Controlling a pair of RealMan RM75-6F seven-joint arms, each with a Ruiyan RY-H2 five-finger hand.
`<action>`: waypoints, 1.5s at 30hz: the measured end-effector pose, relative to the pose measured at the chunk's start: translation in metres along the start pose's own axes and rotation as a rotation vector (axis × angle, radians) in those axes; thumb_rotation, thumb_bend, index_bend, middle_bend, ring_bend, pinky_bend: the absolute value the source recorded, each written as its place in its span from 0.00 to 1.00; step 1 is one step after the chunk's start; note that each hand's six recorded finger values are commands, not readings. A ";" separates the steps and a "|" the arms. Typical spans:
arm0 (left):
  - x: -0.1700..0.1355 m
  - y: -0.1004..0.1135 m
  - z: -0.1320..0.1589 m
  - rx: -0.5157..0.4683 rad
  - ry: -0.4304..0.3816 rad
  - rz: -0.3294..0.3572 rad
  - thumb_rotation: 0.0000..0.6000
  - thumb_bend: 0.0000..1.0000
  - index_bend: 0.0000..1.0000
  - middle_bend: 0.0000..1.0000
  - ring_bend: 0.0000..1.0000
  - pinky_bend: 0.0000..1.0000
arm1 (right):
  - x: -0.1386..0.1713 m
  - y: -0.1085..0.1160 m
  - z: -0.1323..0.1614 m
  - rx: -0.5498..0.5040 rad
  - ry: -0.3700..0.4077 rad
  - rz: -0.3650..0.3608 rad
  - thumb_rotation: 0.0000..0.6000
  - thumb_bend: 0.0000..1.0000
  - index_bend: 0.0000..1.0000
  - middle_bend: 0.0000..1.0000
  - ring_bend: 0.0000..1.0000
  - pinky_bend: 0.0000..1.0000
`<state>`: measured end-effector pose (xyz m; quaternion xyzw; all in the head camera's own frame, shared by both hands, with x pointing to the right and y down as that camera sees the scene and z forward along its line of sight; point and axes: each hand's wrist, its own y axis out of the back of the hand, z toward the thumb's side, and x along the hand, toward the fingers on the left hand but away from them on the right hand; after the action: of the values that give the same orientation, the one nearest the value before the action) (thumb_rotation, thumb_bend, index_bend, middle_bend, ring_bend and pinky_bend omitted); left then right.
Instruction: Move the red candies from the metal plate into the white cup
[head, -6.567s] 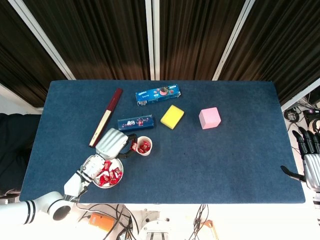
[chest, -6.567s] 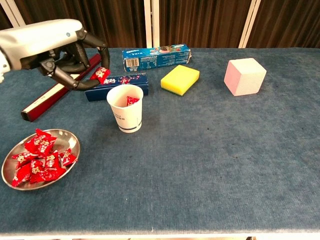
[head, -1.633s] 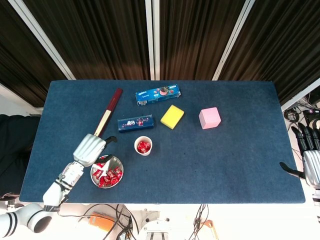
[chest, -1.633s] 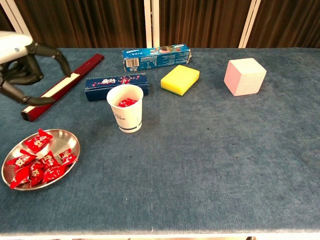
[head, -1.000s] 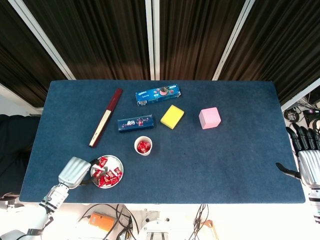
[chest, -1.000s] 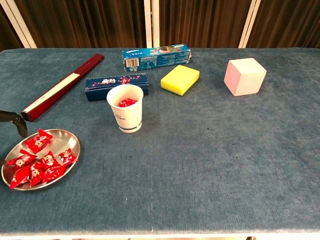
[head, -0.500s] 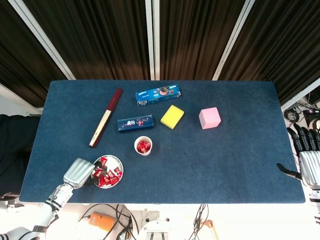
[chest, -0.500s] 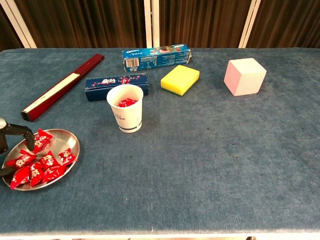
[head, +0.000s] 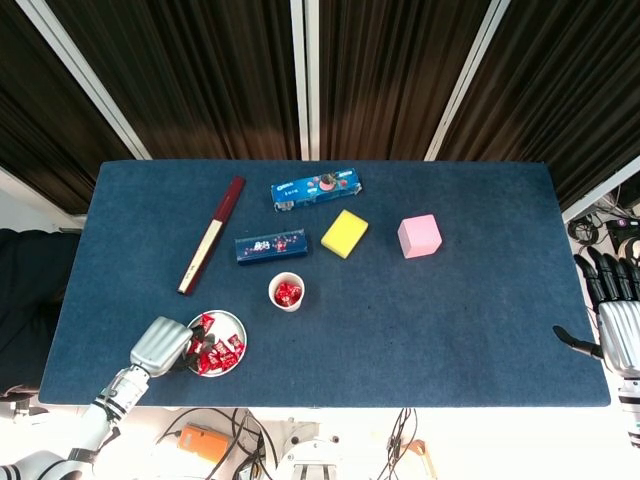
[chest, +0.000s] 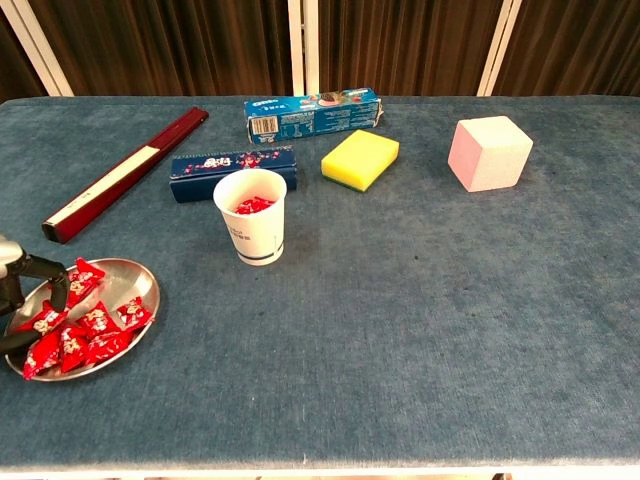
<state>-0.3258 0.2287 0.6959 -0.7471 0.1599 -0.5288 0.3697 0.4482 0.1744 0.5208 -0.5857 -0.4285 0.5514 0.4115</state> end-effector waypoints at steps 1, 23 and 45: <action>0.000 0.000 0.000 -0.007 -0.001 0.000 1.00 0.40 0.54 0.95 0.85 0.82 | 0.000 0.000 0.000 -0.001 0.000 0.000 1.00 0.24 0.00 0.04 0.00 0.07; 0.065 0.128 0.066 -0.155 -0.198 0.255 1.00 0.39 0.54 0.95 0.85 0.82 | 0.004 0.000 -0.009 -0.007 -0.019 -0.003 1.00 0.24 0.00 0.04 0.00 0.07; 0.120 0.136 0.090 -0.103 -0.148 0.169 1.00 0.20 0.33 0.95 0.85 0.82 | 0.003 -0.002 -0.018 -0.009 -0.040 0.007 1.00 0.24 0.00 0.04 0.00 0.08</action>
<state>-0.1764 0.0957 0.6629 -0.7861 0.2212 -0.4302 0.3849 0.4660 0.1779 0.5228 -0.5780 -0.4371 0.5623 0.3985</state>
